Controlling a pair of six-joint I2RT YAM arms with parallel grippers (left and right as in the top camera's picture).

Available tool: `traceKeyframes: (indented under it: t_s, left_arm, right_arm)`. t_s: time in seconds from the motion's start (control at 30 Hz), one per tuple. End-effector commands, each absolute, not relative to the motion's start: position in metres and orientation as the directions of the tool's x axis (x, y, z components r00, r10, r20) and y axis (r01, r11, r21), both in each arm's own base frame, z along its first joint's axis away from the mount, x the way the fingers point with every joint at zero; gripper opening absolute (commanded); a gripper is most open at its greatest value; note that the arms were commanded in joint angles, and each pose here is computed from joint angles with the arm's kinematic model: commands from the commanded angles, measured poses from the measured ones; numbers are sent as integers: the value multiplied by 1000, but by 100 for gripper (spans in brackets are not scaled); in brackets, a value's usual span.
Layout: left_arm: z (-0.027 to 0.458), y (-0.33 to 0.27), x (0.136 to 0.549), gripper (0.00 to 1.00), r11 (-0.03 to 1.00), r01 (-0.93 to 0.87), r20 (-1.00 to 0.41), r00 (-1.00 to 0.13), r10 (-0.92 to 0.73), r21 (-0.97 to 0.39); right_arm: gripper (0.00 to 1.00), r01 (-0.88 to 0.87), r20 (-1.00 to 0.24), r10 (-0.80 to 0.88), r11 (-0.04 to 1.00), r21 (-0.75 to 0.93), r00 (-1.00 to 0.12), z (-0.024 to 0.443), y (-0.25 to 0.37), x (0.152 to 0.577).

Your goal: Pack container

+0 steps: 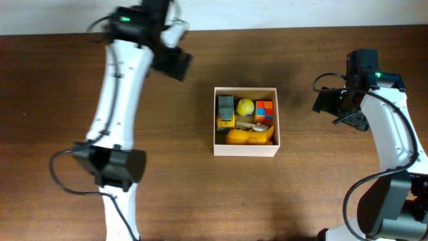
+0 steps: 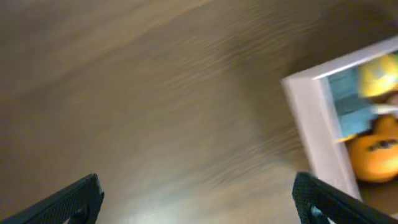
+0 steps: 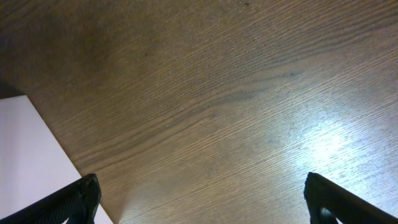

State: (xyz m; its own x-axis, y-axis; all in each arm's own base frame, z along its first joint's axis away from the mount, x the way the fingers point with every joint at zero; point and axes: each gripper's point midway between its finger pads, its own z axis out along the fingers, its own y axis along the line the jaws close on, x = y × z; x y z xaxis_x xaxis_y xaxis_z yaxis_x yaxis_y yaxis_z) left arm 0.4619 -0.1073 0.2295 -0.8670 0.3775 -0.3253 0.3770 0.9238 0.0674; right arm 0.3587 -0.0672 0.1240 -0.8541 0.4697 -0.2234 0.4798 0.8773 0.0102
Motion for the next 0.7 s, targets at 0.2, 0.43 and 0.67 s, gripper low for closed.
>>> traceKeyframes:
  t_s: [0.2, 0.43, 0.67]
  left_arm:
    - [243, -36, 457, 99, 979, 193, -316, -927, 204, 66]
    - [243, -34, 457, 99, 980, 189, -316, -928, 199, 64]
    - [243, -34, 457, 99, 980, 189, -314, -928, 199, 64]
  right_arm:
    - [99, 495, -230, 481, 869, -6, -846, 124, -72, 358]
    - [99, 495, -230, 481, 869, -6, -846, 124, -72, 358]
    - [99, 495, -230, 481, 869, -6, -846, 124, -72, 358]
